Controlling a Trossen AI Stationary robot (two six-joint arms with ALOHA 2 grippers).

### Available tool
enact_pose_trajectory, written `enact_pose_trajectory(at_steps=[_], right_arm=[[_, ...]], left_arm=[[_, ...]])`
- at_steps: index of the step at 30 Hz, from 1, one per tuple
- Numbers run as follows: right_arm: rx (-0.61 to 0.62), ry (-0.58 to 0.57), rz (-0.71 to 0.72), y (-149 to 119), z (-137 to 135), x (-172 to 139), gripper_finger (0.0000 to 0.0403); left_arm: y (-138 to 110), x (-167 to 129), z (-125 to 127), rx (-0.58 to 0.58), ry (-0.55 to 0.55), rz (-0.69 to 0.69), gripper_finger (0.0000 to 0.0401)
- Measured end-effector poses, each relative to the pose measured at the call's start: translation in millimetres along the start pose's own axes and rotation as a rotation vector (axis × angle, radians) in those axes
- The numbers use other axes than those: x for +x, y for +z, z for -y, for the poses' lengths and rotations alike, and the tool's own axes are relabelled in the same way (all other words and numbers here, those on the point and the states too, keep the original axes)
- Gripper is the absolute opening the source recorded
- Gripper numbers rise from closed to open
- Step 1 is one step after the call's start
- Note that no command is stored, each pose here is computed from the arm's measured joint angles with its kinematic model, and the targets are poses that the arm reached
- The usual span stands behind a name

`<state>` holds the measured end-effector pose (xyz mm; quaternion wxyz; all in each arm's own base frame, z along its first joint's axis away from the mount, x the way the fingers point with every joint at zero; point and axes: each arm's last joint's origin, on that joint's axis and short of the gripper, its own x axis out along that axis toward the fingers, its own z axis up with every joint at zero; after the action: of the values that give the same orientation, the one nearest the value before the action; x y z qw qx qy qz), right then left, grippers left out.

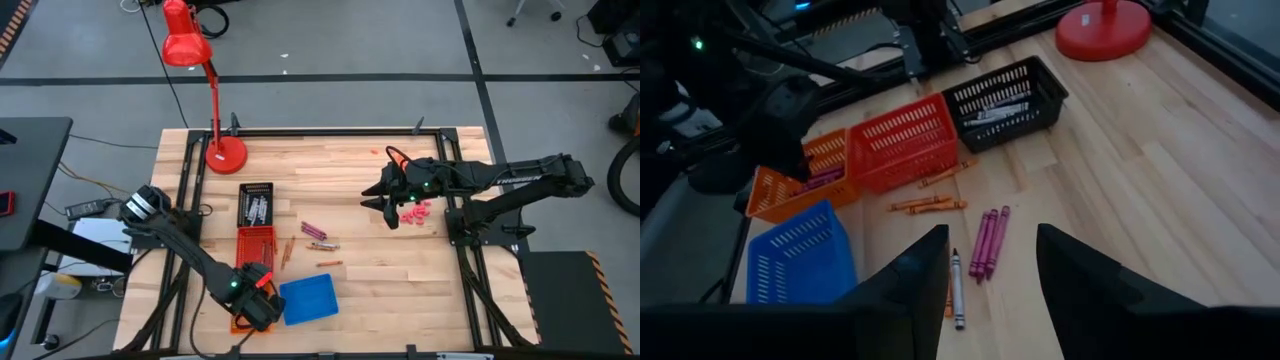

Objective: Sort crayons
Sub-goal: Put the red crayon into the orange bin

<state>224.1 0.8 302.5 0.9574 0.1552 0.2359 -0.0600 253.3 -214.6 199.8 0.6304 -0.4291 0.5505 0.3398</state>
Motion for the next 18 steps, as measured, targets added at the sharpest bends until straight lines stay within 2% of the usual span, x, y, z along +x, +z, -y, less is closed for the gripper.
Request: enact_pose_trajectory(at_steps=[11, 18], right_arm=[[0.005, 0.014, -0.005, -0.1, -0.2, 0.0, 0.0156], [0.005, 0.013, -0.004, 0.4, 0.9, 0.1, 0.0156]], left_arm=[[-4.3, 27.0, 1.3, 0.006, 0.095, -0.012, 0.0041], [-4.3, 28.9, -0.4, 0.017, 0.121, -0.015, 0.0041]])
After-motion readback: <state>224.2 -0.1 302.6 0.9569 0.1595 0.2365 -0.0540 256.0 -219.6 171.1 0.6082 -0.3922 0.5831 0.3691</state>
